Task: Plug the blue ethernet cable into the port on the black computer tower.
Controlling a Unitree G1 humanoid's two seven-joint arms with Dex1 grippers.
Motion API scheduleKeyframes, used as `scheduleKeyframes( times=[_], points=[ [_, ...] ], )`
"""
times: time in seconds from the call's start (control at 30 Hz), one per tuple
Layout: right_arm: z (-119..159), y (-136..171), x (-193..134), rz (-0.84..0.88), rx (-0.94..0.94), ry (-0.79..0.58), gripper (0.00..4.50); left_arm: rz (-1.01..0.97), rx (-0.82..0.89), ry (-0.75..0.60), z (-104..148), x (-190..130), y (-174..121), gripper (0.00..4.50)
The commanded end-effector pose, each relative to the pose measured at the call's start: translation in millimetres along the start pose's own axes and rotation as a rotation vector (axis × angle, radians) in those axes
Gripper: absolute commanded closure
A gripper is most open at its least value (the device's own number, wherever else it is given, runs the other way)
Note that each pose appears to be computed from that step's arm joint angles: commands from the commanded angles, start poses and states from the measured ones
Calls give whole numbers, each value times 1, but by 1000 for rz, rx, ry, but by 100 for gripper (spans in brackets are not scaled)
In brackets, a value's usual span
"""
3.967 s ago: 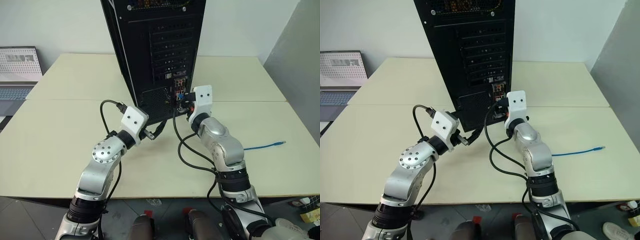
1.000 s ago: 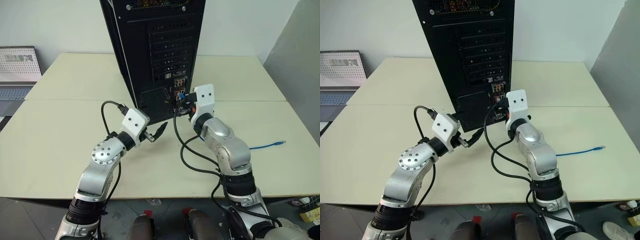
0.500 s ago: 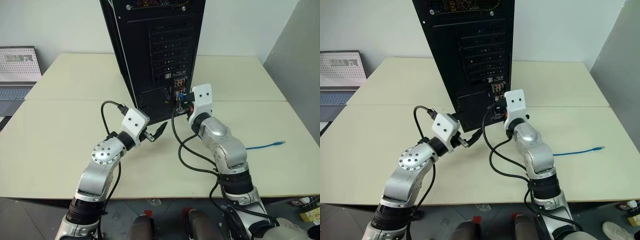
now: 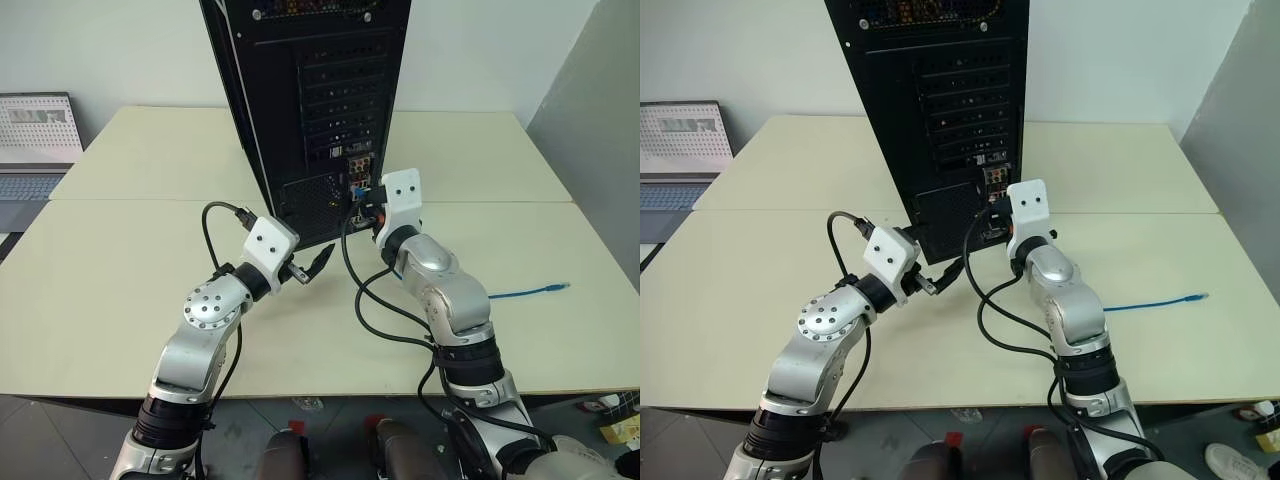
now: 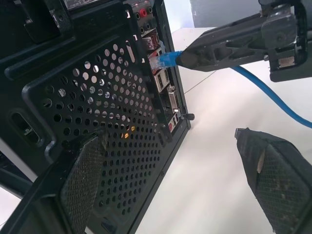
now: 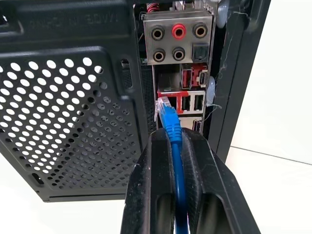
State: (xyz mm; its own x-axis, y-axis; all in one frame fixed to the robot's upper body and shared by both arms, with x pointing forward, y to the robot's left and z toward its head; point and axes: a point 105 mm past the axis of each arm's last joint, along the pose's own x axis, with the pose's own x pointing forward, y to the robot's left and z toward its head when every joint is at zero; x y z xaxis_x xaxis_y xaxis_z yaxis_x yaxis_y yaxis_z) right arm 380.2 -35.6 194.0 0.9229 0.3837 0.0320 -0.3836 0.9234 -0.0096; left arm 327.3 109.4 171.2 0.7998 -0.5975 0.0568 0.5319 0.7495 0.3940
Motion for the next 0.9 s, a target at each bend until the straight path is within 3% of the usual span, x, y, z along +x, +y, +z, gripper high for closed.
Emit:
scheduleKeyframes(
  times=[0.03,0.9],
  points=[
    [18,1,-1,-5,-14,-72,450,10,39,-61,18,0,2,6],
    [12,7,3,-3,-34,-53,450,9,39,-59,17,-1,1,6]
  ],
)
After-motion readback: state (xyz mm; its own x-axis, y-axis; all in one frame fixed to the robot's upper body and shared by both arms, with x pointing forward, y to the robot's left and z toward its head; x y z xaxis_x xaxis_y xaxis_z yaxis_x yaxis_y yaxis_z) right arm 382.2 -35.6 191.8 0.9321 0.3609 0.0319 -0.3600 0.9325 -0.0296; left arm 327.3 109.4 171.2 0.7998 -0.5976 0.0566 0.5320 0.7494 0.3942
